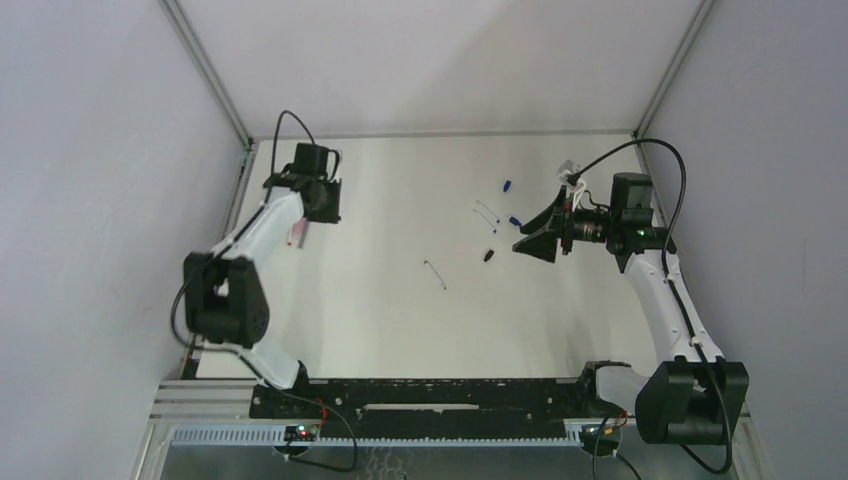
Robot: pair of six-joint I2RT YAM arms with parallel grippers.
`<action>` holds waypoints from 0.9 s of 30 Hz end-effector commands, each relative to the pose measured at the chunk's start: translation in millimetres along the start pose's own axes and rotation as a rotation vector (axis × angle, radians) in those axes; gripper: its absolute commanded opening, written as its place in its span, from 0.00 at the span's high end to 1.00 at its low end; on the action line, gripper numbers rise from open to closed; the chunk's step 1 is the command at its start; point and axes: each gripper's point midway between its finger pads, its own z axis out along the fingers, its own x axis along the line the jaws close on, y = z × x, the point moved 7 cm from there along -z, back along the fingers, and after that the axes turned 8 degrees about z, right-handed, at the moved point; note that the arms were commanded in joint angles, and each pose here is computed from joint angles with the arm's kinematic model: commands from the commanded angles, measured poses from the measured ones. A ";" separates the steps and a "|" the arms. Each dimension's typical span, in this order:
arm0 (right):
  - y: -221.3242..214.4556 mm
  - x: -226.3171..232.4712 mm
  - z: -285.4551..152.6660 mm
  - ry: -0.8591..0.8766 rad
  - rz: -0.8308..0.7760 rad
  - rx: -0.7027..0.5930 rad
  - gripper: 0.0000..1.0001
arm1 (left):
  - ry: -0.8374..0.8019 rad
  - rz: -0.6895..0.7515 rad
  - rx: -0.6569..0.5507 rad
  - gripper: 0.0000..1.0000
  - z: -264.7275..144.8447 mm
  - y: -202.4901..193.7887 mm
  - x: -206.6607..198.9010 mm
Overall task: Insert the pens into the pen caps
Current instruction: Pick up the pen from the center of the board.
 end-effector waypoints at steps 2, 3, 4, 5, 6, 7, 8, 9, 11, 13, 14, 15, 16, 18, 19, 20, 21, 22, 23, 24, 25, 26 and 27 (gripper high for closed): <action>1.3 6.2 -5.7 0.020 -0.085 -0.012 0.28 | -0.336 -0.042 -0.311 0.70 -51.3 -7.5 -54.7; 0.4 5.4 -6.3 0.019 -0.091 -0.010 0.28 | -0.360 -0.039 -0.356 0.70 -60.9 -12.3 -61.2; -1.0 4.7 -6.9 0.018 -0.096 -0.007 0.28 | -0.387 -0.035 -0.397 0.70 -70.6 -17.6 -67.2; -2.1 3.8 -7.7 0.016 -0.103 -0.005 0.28 | -0.411 -0.036 -0.438 0.70 -80.4 -22.1 -70.4; -3.9 3.9 -8.7 0.014 -0.106 -0.002 0.28 | -0.437 -0.039 -0.497 0.70 -96.6 -26.6 -71.1; -5.2 3.3 -9.6 0.011 -0.115 0.001 0.28 | -0.446 -0.041 -0.539 0.70 -108.1 -31.5 -70.1; -6.1 3.0 -10.9 0.005 -0.127 0.002 0.28 | -0.445 -0.041 -0.563 0.70 -114.4 -35.7 -68.7; -7.2 3.3 -12.0 -0.001 -0.138 0.005 0.28 | -0.438 -0.043 -0.630 0.68 -132.9 -39.3 -64.3; -8.5 3.8 -14.4 -0.018 -0.172 0.011 0.28 | -0.438 -0.041 -0.727 0.57 -158.5 -47.9 -59.0; -7.5 5.0 -16.0 -0.033 -0.209 0.012 0.28 | -0.448 -0.047 -0.819 0.41 -181.5 -56.8 -55.2; -7.3 6.5 -16.5 -0.035 -0.224 0.013 0.28 | -0.454 -0.051 -0.862 0.32 -190.8 -61.9 -54.0; -7.4 7.8 -17.1 -0.036 -0.247 0.015 0.28 | -0.459 -0.052 -0.895 0.24 -197.6 -67.1 -53.3; -7.8 10.0 -17.8 -0.036 -0.285 0.027 0.28 | -0.459 -0.050 -0.922 0.18 -204.0 -72.5 -52.3; -8.1 15.0 -19.8 -0.041 -0.384 0.084 0.27 | -0.448 -0.039 -0.949 0.09 -208.4 -83.7 -50.7; -8.8 17.6 -21.1 -0.038 -0.415 0.116 0.27 | -0.440 -0.033 -0.955 0.06 -208.3 -88.5 -50.1; -7.5 19.7 -22.4 -0.033 -0.450 0.140 0.26 | -0.436 -0.028 -0.957 0.05 -206.7 -92.7 -50.2; -6.4 21.7 -23.1 -0.028 -0.461 0.156 0.27 | -0.433 -0.024 -0.960 0.05 -205.2 -95.9 -50.2; -4.1 22.7 -23.6 -0.028 -0.458 0.165 0.26 | -0.429 -0.021 -0.956 0.05 -201.7 -98.9 -50.6; -2.8 23.0 -23.1 -0.028 -0.447 0.171 0.27 | -0.424 -0.023 -0.952 0.04 -198.6 -100.9 -50.6; -1.7 22.8 -22.1 -0.031 -0.437 0.174 0.27 | -0.418 -0.033 -0.941 0.05 -195.3 -102.5 -50.3; -1.9 22.4 -20.9 -0.034 -0.430 0.179 0.27 | -0.423 -0.047 -0.929 0.05 -193.7 -104.0 -51.0; -2.5 21.6 -19.7 -0.034 -0.422 0.182 0.27 | -0.439 -0.052 -0.927 0.05 -193.0 -104.4 -52.8; -2.8 20.3 -18.7 -0.034 -0.411 0.178 0.27 | -0.459 -0.057 -0.925 0.05 -191.4 -104.5 -55.0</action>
